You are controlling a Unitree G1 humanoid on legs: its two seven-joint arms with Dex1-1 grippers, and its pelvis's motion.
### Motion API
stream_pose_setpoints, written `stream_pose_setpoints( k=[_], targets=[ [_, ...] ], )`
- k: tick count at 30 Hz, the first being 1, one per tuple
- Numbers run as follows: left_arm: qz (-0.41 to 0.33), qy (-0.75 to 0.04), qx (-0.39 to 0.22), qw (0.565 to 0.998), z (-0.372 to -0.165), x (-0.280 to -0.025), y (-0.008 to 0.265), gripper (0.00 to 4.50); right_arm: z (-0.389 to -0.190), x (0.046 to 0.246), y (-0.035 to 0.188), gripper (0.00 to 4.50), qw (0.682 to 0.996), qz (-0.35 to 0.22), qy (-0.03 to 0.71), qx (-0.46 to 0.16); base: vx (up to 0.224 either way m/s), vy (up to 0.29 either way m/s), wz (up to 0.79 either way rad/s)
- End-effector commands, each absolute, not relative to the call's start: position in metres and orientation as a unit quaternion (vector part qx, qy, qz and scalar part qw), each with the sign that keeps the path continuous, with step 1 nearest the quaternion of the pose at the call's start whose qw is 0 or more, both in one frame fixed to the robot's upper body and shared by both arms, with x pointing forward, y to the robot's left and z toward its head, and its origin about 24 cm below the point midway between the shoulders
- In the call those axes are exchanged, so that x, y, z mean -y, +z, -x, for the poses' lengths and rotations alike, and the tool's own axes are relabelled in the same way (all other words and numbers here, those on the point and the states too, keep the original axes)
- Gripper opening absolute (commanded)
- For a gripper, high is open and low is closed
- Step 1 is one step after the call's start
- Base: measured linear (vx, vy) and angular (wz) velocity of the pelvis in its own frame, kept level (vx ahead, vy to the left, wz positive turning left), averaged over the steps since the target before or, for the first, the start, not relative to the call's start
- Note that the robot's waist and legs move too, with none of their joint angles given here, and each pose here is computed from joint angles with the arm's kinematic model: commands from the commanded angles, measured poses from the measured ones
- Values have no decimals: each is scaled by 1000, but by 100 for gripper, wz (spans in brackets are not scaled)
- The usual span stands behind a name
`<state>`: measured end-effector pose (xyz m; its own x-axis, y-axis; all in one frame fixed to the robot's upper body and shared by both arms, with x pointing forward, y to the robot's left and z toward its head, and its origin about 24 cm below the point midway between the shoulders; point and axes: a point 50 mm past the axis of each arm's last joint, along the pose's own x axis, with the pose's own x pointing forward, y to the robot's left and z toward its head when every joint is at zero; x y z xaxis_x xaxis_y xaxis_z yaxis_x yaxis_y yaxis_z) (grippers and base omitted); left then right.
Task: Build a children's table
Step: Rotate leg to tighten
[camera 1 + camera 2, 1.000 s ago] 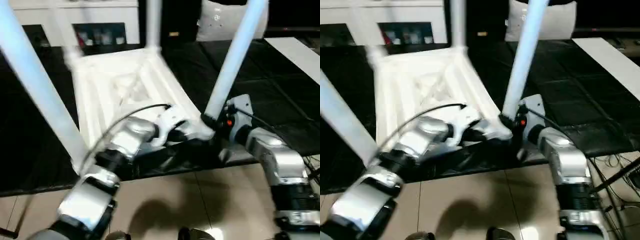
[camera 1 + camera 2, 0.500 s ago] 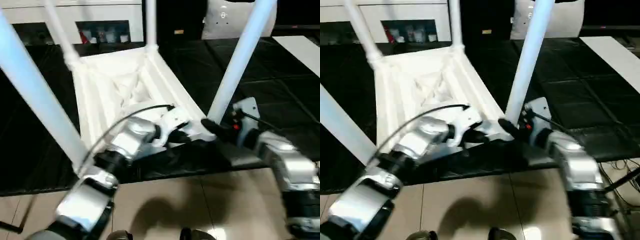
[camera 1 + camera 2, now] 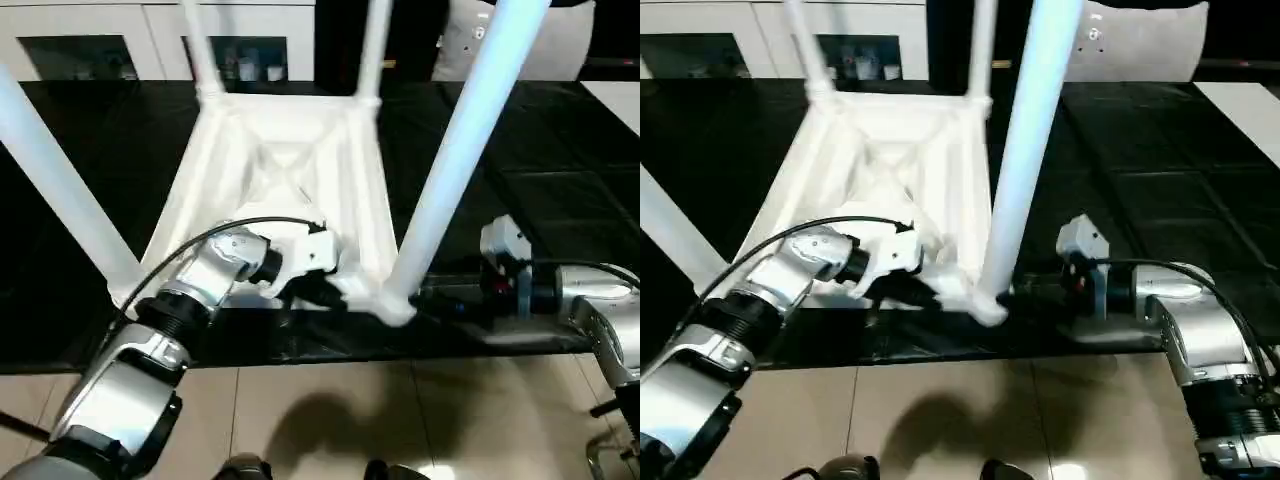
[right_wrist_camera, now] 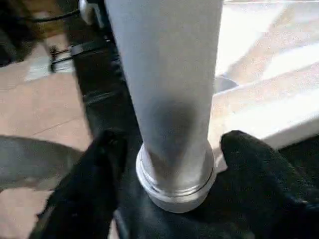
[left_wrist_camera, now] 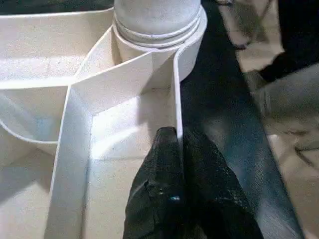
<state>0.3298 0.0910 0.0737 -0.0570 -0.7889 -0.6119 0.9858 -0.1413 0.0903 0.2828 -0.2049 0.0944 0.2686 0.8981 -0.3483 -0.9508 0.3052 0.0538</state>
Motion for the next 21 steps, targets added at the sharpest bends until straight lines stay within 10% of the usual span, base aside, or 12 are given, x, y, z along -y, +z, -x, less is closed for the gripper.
stream_pose_setpoints(
  k=[1,16,21],
  targets=[
    [-300,-740,-183,574,-322,-79,73,0,-282,204,98,297,777,75,603,-162,0,0,0],
    [-284,-749,-177,572,-321,-79,73,0,-273,196,92,192,753,35,637,-163,0,0,0],
    [-233,-699,-190,649,-329,-70,72,0,-280,179,87,190,811,4,563,-158,0,0,0]
  ],
)
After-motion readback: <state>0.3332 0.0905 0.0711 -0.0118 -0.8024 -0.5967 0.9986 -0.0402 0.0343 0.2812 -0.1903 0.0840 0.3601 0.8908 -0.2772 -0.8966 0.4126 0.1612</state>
